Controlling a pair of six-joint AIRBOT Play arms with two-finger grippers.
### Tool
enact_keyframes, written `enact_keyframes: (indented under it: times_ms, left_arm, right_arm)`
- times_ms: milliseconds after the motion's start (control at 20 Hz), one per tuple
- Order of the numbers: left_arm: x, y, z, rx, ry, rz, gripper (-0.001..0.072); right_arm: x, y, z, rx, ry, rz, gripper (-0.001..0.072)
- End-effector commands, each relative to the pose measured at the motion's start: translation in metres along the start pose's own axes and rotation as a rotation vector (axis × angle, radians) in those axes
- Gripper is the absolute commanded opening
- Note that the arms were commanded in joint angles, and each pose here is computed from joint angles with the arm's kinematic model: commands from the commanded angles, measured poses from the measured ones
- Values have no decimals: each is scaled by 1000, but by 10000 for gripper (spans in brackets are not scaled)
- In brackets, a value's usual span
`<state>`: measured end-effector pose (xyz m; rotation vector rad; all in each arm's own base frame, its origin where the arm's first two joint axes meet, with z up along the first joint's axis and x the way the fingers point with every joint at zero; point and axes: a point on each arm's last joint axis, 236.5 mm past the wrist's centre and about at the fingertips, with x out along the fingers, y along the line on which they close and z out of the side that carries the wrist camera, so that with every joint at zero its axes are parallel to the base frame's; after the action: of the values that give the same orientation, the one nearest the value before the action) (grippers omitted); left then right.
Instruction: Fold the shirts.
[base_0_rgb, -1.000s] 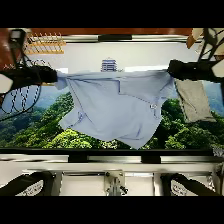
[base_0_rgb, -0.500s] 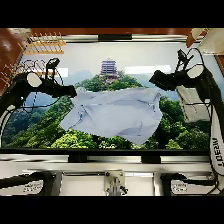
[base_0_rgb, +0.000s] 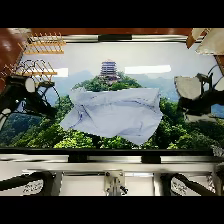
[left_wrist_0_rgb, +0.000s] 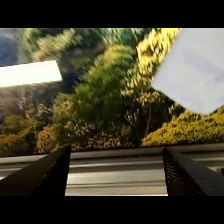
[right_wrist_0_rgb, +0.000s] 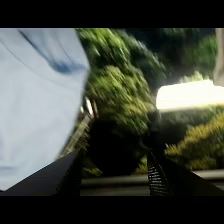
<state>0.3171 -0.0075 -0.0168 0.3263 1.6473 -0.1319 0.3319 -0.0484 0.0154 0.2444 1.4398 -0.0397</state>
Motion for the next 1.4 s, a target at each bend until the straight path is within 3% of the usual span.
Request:
enact_keyframes:
  times_ms: [0, 200, 700, 750, 850, 900, 950, 1000, 1050, 1150, 1350]
  left_arm:
    - [39, -32, -25, 75, 78, -6, 635]
    - [53, -87, -8, 118, -13, -119, 677]
    - [75, -92, 23, 92, -125, -109, 641]
    - [74, -92, 25, 91, -136, -109, 535]
    - [75, -90, 25, 93, -134, -102, 466]
    - [75, -88, 23, 96, -127, -94, 336]
    - [76, -85, 20, 97, -111, -86, 253]
    - [77, -81, 15, 102, -90, -74, 225]
    - [77, -79, 8, 106, -62, -72, 124]
    - [76, -73, -6, 126, -3, -64, 35]
    - [53, -65, -7, 130, -36, -55, 34]
  right_arm:
    - [18, -22, -52, 39, 105, -36, 511]
    - [26, -7, -48, 58, 74, 28, 511]
    - [26, 5, -37, 74, 27, 80, 511]
    - [26, 5, -37, 74, 27, 80, 511]
    - [26, 5, -37, 74, 27, 80, 511]
    - [26, 6, -37, 75, 27, 84, 511]
    - [26, 7, -36, 77, 26, 89, 511]
    - [26, 9, -36, 78, 25, 95, 511]
    - [26, 9, -36, 79, 25, 96, 511]
    - [26, 9, -36, 79, 25, 96, 511]
    - [26, 9, -38, 76, 36, 97, 512]
